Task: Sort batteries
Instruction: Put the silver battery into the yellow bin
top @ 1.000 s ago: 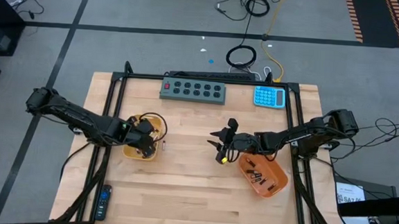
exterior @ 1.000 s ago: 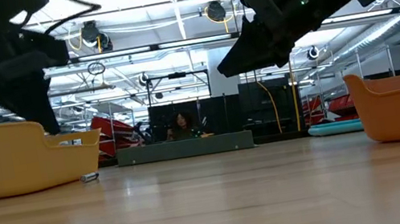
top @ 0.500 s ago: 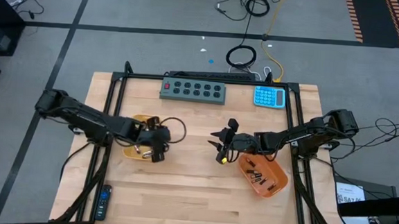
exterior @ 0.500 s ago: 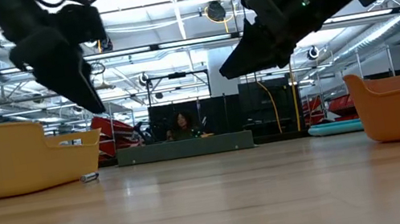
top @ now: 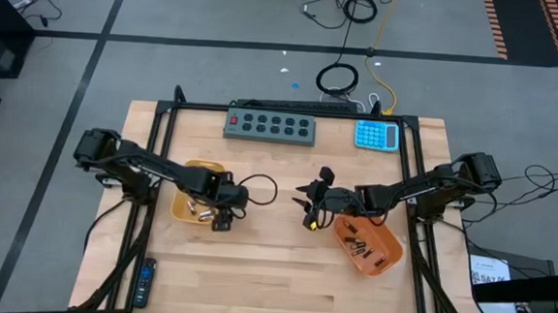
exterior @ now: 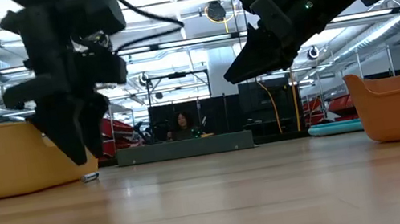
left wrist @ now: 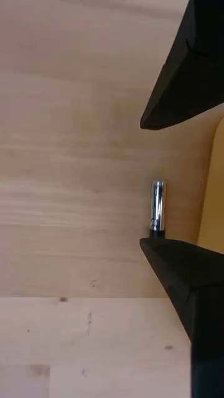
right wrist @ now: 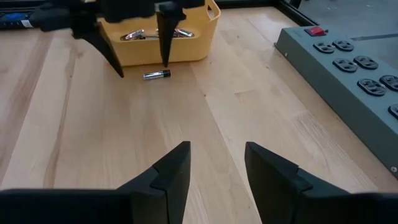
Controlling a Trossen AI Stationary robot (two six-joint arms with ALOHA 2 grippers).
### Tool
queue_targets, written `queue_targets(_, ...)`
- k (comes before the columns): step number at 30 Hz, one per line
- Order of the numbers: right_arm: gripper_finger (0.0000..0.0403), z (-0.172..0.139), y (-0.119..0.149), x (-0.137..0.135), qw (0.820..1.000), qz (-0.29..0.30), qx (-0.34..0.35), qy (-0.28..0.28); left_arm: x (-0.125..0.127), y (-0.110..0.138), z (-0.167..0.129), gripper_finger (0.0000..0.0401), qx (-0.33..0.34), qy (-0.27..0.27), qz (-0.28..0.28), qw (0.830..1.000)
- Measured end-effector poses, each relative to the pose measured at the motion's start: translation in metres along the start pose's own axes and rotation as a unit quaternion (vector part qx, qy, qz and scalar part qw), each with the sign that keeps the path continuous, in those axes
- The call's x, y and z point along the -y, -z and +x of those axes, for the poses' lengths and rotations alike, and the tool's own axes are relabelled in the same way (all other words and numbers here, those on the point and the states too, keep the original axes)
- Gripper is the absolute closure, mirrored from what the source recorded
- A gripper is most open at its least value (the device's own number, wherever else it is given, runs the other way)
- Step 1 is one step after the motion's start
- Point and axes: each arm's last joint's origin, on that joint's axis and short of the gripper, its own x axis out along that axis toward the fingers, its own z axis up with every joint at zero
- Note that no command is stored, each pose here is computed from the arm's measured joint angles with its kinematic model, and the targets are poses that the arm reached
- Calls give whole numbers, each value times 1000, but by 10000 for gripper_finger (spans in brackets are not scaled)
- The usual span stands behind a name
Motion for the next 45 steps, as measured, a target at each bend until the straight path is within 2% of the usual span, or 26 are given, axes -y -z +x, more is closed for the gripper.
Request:
queue_targets(7, 260, 0, 0, 0, 1000, 0, -1, 0, -10, 3, 15, 93, -47, -7, 4, 999)
queue_targets(13, 260, 0, 2, 0, 1000, 5, -2, 0, -22, 7, 21, 100, -85, -11, -54, 995)
queue_targets(16, 260, -1, 6, 1, 1000, 8, -4, 0, -24, 6, 21, 112, -81, 1, -69, 994)
queue_targets(21, 260, -1, 7, 2, 1000, 13, -5, 1, -23, 2, 21, 126, -62, 25, -42, 997)
queue_targets(35, 260, -1, 7, 1, 1000, 11, -5, 1, -23, -2, 22, 127, -42, 28, -50, 997)
queue_targets(40, 260, -1, 7, 2, 1000, 11, -5, 1, -20, -6, 22, 127, -16, 7, -12, 1000)
queue_targets(45, 260, -1, 8, 0, 1000, 10, -5, -2, -17, -11, 22, 127, 12, 10, 16, 1000)
